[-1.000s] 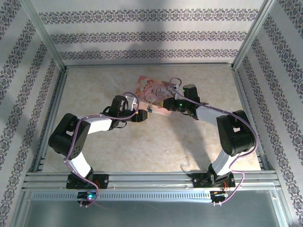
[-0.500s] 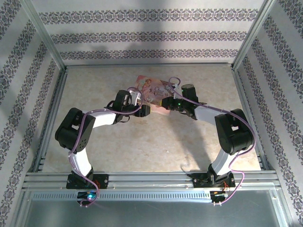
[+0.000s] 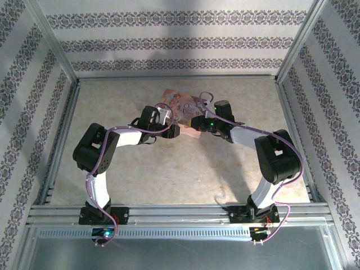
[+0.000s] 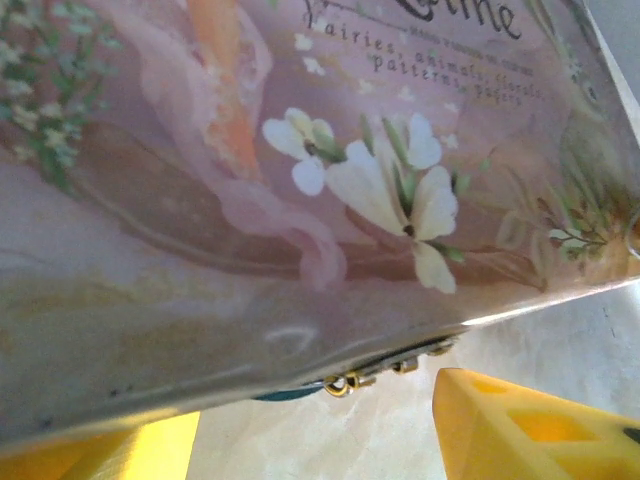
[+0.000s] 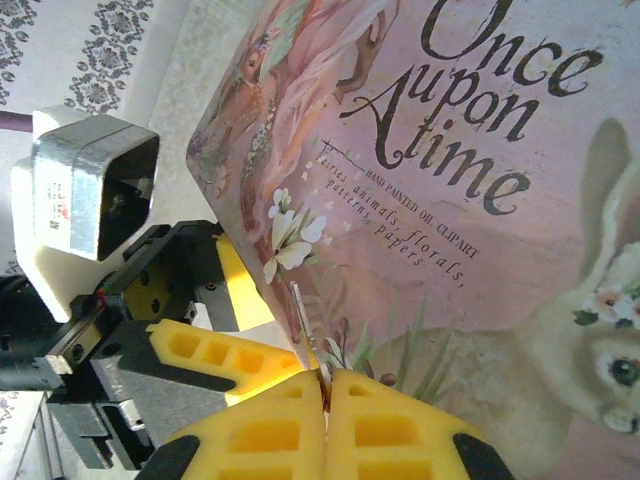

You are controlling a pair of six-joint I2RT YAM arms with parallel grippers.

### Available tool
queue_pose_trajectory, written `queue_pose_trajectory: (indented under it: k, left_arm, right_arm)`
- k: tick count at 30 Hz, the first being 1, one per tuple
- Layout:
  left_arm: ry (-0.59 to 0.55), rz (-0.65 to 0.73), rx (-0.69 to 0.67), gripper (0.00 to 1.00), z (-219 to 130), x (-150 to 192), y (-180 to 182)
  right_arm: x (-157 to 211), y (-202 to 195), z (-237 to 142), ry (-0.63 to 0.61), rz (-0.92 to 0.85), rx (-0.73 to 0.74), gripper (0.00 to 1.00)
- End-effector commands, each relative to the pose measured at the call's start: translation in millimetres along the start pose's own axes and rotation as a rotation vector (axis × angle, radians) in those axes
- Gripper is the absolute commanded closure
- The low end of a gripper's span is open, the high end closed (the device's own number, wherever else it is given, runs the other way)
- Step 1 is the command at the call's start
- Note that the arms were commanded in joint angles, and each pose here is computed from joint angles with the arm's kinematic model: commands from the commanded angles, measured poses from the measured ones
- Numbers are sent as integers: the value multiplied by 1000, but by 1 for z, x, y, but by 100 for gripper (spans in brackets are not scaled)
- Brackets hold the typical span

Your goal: Unlock the padlock with the key

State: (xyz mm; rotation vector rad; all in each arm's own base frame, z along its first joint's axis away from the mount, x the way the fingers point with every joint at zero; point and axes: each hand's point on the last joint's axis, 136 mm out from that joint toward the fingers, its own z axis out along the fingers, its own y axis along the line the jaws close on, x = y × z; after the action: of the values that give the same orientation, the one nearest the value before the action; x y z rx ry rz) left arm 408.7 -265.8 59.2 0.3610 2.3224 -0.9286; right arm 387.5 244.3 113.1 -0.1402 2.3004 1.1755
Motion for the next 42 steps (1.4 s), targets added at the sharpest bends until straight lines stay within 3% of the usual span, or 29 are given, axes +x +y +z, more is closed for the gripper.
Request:
queue_pose_trajectory:
  k: [1,9,22,42]
  left_arm:
    - [10,28,25,39,7,-1,-6]
    - [5,-3,76,47,16,-1,-11]
    - [-39,-46,91,48,21,-4,-16]
    - [-120,-107,88,61,23,-21,-21]
  right_arm:
    - [16,-8,9,39,26,19,100]
    - [16,-8,11,40,28,18,100]
    - [18,-4,17,47,26,10,100]
    - [19,-4,18,50,25,10,100]
